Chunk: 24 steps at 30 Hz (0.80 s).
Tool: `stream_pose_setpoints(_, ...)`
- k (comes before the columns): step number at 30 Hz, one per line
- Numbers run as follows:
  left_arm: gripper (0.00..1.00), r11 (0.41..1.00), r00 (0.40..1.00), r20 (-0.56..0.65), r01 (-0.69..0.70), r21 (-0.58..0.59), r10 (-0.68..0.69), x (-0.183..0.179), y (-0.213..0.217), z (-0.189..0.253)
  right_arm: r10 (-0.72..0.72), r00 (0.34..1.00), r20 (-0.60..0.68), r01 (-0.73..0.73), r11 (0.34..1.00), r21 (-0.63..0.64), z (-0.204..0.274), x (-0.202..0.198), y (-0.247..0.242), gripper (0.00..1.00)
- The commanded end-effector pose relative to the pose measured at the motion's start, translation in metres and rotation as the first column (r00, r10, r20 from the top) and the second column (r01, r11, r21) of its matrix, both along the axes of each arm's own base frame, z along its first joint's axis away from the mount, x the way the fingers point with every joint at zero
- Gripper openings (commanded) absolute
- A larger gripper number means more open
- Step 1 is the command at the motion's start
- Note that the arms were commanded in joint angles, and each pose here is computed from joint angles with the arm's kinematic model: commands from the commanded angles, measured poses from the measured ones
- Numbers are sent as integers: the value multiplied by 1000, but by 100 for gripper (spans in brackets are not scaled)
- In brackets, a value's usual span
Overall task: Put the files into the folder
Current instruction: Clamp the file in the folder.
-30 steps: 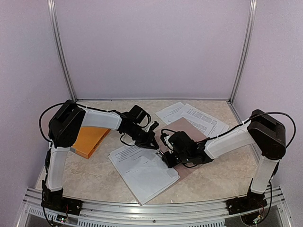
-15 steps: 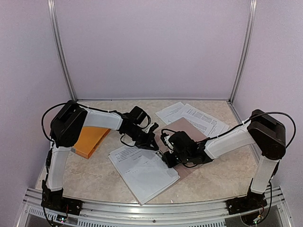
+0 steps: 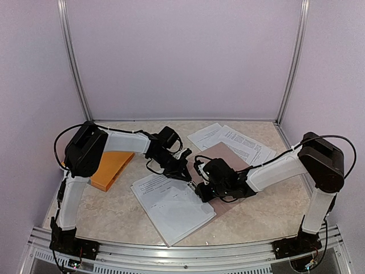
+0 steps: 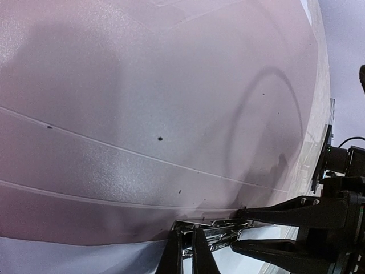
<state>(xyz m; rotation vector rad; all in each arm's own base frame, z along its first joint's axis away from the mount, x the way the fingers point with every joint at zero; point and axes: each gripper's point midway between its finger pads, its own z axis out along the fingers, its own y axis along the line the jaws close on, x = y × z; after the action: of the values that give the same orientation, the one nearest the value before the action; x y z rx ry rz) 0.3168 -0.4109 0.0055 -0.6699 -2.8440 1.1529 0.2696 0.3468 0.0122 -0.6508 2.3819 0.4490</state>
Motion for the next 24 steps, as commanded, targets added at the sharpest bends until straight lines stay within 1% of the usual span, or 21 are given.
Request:
stream_pose_setpoints(1, 0, 910, 969, -245, 121, 397, -22, -86, 65, -115, -45, 973, -228, -32, 945, -326, -96, -43, -80, 16)
stream_pose_setpoints(6, 0, 918, 973, -230, 112, 381, -23, -78, 58, -111, -27, 974, -226, -48, 947, -318, -94, -44, -78, 14)
stream_pose_setpoints(16, 0, 947, 978, -210, 83, 310, -17, -64, 40, -95, -9, 973, -230, -65, 947, -313, -95, -45, -77, 12)
stream_pose_setpoints(24, 0, 950, 978, -208, 76, 301, -12, -64, 40, -92, -2, 972, -233, -72, 948, -310, -96, -47, -76, 12)
